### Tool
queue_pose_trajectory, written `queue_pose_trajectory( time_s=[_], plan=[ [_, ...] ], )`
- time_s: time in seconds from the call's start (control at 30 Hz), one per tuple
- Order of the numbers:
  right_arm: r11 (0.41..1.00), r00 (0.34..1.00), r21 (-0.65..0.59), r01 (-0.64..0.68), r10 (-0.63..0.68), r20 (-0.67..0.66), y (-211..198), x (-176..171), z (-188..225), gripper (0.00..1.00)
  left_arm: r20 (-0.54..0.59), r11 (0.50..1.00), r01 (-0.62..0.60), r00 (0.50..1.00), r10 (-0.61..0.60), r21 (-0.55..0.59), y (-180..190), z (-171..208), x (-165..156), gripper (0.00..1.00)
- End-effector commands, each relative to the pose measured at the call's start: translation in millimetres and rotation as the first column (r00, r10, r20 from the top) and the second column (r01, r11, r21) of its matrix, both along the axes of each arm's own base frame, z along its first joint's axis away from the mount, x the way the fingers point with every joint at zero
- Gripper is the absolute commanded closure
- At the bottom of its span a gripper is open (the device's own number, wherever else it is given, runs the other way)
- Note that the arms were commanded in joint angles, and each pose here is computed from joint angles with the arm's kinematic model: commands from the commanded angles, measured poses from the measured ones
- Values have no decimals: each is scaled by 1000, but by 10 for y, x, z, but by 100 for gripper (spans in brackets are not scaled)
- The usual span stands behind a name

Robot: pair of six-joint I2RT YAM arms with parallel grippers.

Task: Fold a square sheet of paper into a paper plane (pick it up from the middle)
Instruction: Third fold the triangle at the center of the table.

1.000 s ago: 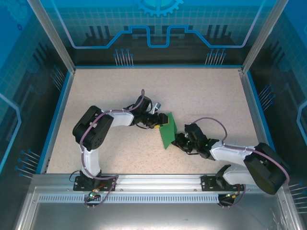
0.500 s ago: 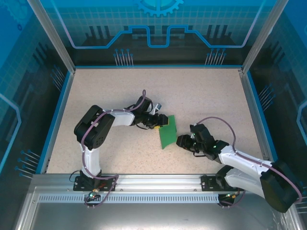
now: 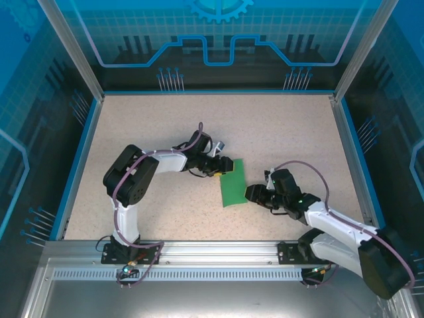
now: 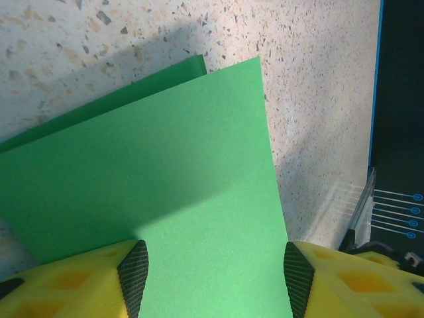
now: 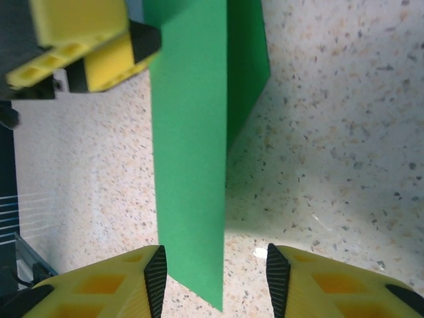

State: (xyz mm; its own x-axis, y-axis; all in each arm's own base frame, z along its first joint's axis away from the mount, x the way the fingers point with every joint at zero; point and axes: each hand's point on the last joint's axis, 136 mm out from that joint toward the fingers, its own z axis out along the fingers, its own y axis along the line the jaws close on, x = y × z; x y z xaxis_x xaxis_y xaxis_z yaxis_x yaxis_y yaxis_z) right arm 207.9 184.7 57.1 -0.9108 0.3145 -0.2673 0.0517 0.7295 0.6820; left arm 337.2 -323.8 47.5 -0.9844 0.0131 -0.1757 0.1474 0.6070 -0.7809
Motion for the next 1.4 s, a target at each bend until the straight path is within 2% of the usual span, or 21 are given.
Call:
queue_pose_trajectory(
  time_s=[0.0, 0.2, 0.33, 0.53, 0.7, 0.83, 0.93, 1.1, 1.37],
  plan=[
    [996, 998, 72, -61, 60, 24, 171, 75, 108, 53, 25, 999, 48, 999, -48, -11, -55, 136, -27, 40],
    [995, 995, 69, -77, 80, -53, 237, 66, -32, 59, 28, 998, 59, 998, -59, 0, -59, 179, -17, 40],
    [992, 995, 104, -76, 82, -49, 295, 86, 13, 75, 46, 998, 61, 997, -61, 11, -56, 280, 8, 41],
    [995, 994, 66, -69, 74, -75, 268, 90, -32, 87, 90, 999, 48, 995, -49, 12, 3, 589, -101, 42],
    [996, 993, 63, -71, 76, -85, 283, 93, -25, 90, 59, 996, 80, 995, -83, 46, 8, 554, -347, 48],
    [996, 993, 41, -77, 80, -83, 270, 92, -2, 91, 24, 990, 107, 994, -109, 90, -18, 351, -557, 61],
    [996, 993, 37, -79, 81, -86, 277, 97, -7, 91, 15, 986, 115, 993, -117, 118, -21, 237, -648, 66],
    [996, 992, 31, -89, 91, -86, 314, 116, -4, 90, 0, 979, 94, 995, -96, 182, 86, 13, -698, 73],
    [994, 991, 23, -103, 104, -87, 357, 121, -1, 89, -4, 979, 84, 996, -85, 184, 78, -180, -674, 81]
  ],
)
